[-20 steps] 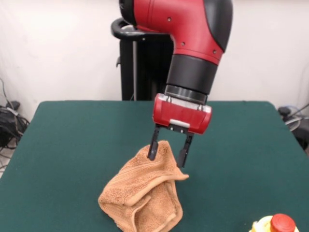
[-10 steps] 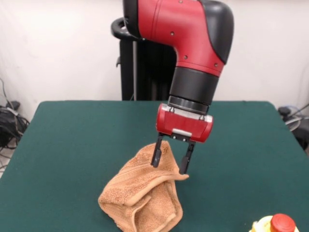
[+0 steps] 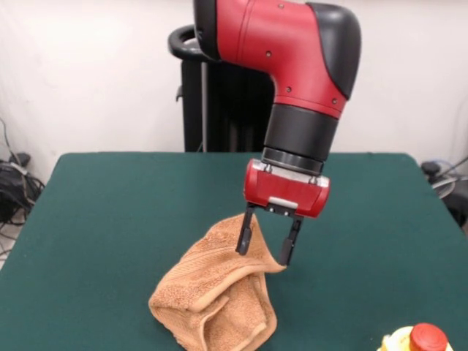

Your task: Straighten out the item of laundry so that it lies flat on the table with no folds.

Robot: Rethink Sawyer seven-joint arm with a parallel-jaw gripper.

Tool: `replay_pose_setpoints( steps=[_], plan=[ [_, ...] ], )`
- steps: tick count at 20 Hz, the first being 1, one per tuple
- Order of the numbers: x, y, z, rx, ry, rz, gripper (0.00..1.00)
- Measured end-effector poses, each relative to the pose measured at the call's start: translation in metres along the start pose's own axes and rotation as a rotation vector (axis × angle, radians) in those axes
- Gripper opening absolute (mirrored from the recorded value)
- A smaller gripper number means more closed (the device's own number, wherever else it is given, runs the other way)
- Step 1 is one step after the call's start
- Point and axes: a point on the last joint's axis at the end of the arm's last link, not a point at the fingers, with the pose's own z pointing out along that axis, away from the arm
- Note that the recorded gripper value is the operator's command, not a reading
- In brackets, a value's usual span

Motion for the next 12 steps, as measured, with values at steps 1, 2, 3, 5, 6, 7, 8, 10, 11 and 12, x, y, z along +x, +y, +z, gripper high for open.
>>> replay_pose_setpoints(
  steps=[1,2,3,5,6,7,8,10,11,12],
  plan=[
    [0.0002,0.0010,0.0000,0.001,0.000,0.001,1.00],
    [0.0003,0.0020,0.0000,0.003,0.000,0.002,1.00],
    [0.0008,0.0034,-0.0001,0.005,0.000,0.003,1.00],
    [0.0014,0.0050,0.0000,0.008,-0.001,0.005,1.00],
    [0.0023,0.0058,0.0004,0.011,-0.001,0.005,1.00],
    [0.0033,0.0061,0.0011,0.013,0.000,0.005,1.00],
    [0.0042,0.0061,0.0018,0.014,0.001,0.005,1.00],
    [0.0075,0.0062,0.0053,0.017,0.004,0.009,1.00],
    [0.0084,0.0064,0.0061,0.017,0.005,0.009,1.00],
    [0.0096,0.0065,0.0072,0.018,0.006,0.010,1.00]
  ],
)
